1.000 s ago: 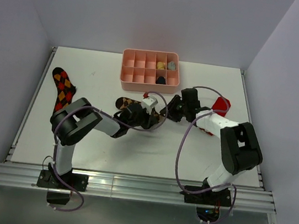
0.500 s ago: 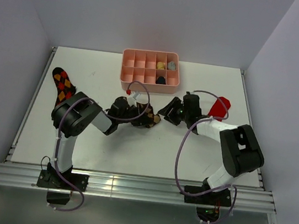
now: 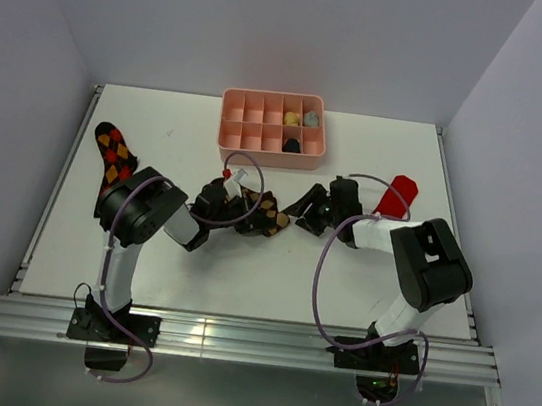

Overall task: Roll the socks
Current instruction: Roll the sock at the center of the board.

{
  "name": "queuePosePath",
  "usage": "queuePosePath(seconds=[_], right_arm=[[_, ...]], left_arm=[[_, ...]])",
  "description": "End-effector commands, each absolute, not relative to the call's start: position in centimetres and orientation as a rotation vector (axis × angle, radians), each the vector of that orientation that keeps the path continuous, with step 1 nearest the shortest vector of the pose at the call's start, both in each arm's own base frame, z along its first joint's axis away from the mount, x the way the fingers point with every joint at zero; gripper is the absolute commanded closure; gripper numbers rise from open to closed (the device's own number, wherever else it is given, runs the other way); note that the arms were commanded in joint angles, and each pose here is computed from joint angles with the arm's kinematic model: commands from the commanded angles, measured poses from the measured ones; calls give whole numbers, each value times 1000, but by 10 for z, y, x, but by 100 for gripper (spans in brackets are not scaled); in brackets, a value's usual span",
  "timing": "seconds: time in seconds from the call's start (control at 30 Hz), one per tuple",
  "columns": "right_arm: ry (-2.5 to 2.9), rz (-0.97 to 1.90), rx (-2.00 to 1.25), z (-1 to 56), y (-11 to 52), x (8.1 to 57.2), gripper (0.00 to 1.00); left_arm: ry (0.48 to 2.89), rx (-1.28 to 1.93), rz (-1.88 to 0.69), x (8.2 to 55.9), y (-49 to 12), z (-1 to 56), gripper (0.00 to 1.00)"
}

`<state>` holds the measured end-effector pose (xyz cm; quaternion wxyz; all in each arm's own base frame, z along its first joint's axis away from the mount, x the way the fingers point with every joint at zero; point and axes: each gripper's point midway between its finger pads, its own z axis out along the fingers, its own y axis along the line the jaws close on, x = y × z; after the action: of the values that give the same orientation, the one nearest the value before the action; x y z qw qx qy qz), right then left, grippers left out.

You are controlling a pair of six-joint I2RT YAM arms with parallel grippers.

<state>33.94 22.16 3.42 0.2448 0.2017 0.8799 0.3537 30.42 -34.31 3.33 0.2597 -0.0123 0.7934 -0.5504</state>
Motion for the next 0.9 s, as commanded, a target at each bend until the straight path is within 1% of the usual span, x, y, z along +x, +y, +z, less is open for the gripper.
queuePosePath(seconds=[0.0,0.27,0.53,0.63,0.73,0.77,0.83,0.87], right_arm=[[2416,981,573,28,223,331,38],[2423,1109,605,26,237,323,38],[2457,1155,607,17,251,315,38],[2462,1159,608,14,253,316,44],[2457,1155,607,14,254,321,60],[2454,1151,597,15,254,323,71],[2458,1140,588,14,254,325,86],[2464,1131,580,14,254,326,100]], left_arm=[[2312,-123,-1438,285,-328,-7,99],[2302,-169,-1465,284,-328,-8,99],[2288,-210,-1495,284,-328,-8,99],[2276,-216,-1521,283,-330,-6,99],[2272,-223,-1543,281,-331,-6,99],[2273,-221,-1550,280,-331,-6,99],[2263,-218,-1571,280,-332,-4,99],[2266,-222,-1578,280,-332,-4,99]])
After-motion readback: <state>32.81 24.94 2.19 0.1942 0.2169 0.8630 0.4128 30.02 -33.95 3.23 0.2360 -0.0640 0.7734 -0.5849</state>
